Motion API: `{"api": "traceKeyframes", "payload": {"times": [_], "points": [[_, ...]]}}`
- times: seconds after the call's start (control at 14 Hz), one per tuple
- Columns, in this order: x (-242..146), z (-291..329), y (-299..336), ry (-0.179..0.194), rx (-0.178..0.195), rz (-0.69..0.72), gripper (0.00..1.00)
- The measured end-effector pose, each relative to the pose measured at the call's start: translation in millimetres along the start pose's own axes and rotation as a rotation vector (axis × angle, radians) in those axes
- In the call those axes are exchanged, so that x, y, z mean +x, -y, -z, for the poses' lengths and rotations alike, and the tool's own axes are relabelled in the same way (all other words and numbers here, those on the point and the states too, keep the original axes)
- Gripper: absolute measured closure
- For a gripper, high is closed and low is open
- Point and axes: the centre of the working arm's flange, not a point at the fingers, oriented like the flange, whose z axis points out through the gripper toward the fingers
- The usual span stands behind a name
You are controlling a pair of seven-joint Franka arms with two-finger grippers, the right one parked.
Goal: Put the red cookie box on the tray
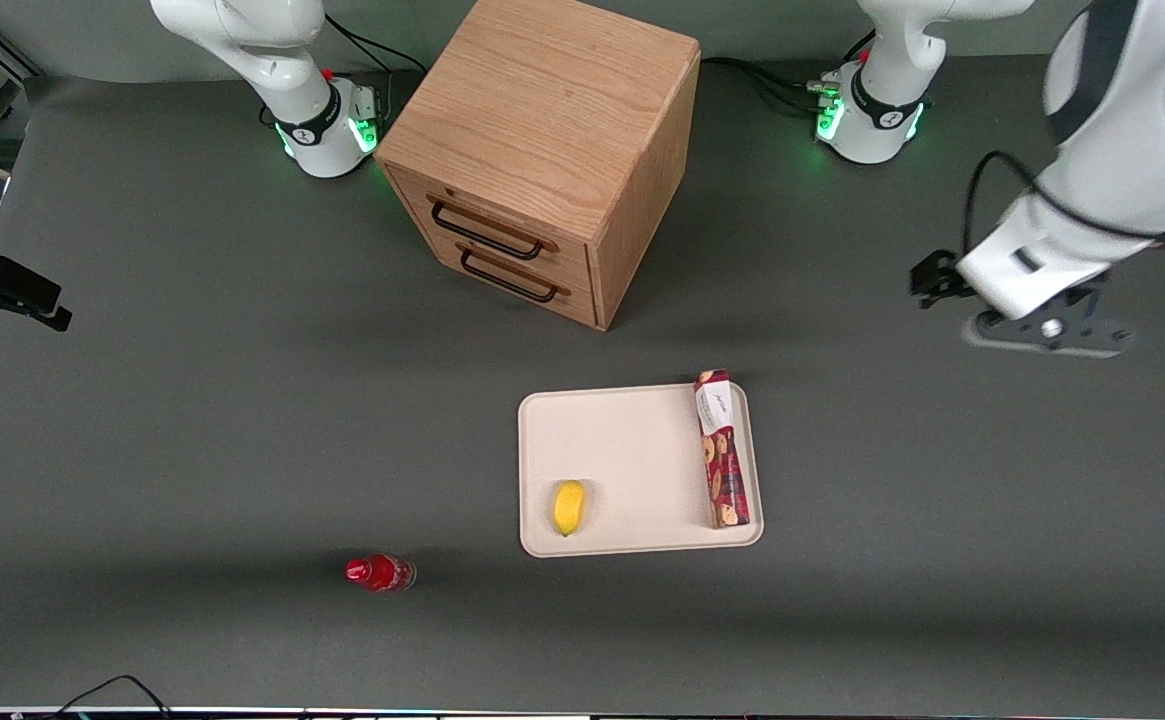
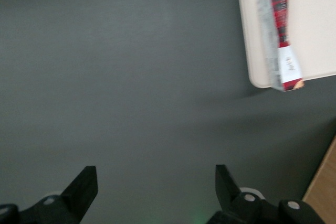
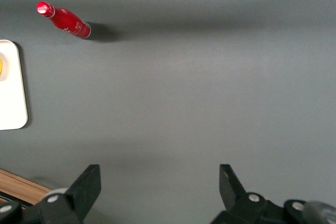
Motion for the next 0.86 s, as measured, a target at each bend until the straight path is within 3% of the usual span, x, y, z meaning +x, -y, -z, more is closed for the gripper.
{"api": "traceKeyframes", "payload": {"times": [0.29, 0.57, 0.86], "points": [[-27.1, 8.4, 52.6, -0.019, -0.02, 0.008, 0.0], [-25.6, 19.5, 54.0, -0.049, -0.033, 0.083, 0.0], [-20.8, 19.2, 52.7, -0.049, -0.042, 0.108, 0.0]]}}
